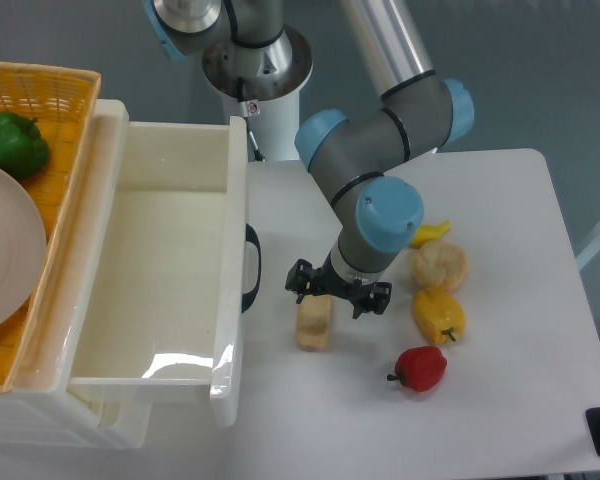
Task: Pick up the square bread
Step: 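Move the gripper over the rectangular tan bread and lower it, then close the gripper on the rectangular tan bread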
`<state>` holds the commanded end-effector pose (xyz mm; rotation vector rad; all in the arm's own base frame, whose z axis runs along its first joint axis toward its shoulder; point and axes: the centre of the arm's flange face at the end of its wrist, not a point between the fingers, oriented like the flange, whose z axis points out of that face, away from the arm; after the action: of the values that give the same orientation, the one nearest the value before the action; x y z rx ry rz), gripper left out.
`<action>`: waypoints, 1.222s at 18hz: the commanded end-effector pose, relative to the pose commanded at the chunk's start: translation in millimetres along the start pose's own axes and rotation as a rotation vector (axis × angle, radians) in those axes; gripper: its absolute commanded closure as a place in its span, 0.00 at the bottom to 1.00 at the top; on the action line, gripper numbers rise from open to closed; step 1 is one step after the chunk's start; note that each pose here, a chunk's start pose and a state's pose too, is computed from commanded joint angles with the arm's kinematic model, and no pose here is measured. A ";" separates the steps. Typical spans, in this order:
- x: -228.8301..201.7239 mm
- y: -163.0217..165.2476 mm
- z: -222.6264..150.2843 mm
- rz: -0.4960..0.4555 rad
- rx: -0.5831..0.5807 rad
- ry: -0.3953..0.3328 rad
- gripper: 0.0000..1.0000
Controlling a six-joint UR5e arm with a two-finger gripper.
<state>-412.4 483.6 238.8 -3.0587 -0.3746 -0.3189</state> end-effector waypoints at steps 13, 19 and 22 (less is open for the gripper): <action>14.8 -0.9 33.0 0.018 -0.050 0.031 0.00; 12.7 -3.1 38.8 0.016 -0.046 0.026 0.00; 12.2 -4.3 41.9 0.018 -0.046 0.025 0.00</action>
<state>-393.6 493.5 200.4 -3.0973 -0.3439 -0.3693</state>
